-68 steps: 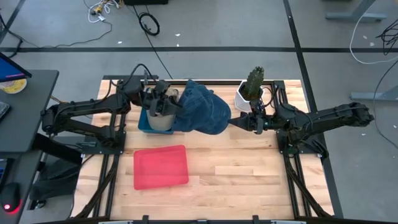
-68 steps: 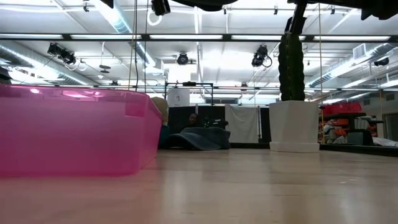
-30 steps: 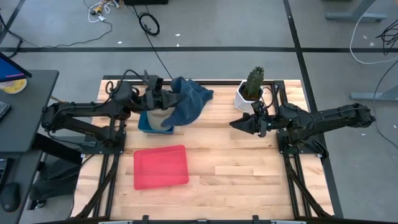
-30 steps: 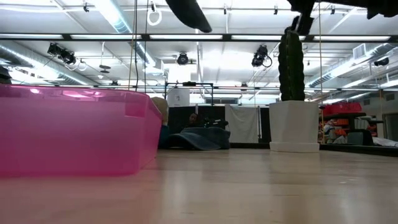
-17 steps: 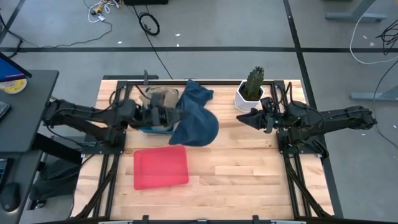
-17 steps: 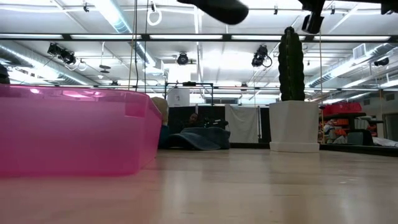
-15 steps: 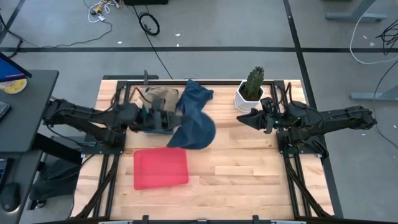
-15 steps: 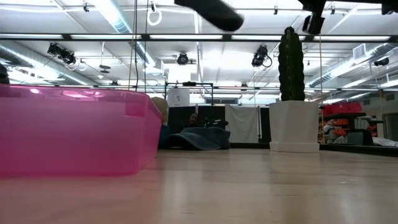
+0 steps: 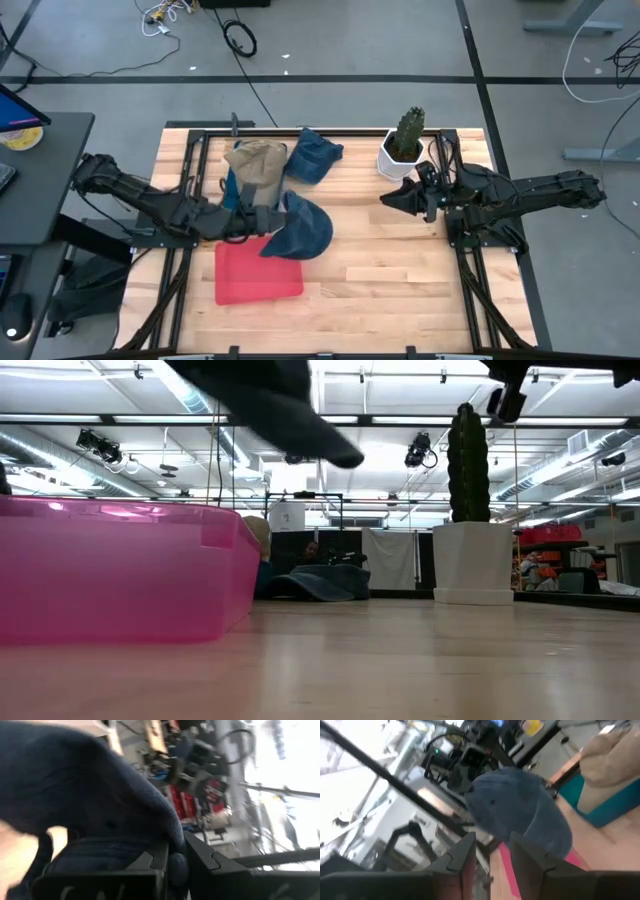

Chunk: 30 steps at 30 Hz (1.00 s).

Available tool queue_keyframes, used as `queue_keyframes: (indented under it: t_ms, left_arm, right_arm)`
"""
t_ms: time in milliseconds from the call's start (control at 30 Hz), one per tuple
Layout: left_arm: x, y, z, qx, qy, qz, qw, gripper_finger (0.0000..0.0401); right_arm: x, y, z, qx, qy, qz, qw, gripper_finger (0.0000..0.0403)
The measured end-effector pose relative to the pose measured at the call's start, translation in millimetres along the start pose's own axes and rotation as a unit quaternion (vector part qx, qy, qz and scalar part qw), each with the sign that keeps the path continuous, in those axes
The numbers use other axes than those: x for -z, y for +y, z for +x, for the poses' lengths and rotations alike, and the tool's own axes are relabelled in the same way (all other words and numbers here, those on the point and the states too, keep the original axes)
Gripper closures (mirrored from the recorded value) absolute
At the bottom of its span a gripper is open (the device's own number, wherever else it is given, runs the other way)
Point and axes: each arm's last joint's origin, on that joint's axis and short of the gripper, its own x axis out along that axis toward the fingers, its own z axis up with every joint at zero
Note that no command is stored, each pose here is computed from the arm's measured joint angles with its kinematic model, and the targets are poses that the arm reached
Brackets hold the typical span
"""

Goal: Pick & Place hat
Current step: Put the bottom blue cap into the pink bin

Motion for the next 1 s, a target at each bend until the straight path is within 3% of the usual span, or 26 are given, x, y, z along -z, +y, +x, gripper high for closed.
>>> queue_keyframes:
  t_ms: [167,367,1000]
  left_arm:
    - [12,11,-11,-0.052,-0.017,-0.016,0.998,0.0363]
    - [24,15,-21,-0.068,-0.006,-0.023,0.997,0.0363]
    - [47,42,-56,-0.178,0.054,-0.028,0.982,0.0363]
  right_arm:
    - [6,-3,0,0.002,0.045,-0.029,0.999,0.0285]
    - [9,-8,-1,0.022,0.067,-0.032,0.997,0.0289]
    - [9,-9,-1,0.037,0.055,-0.043,0.997,0.0289]
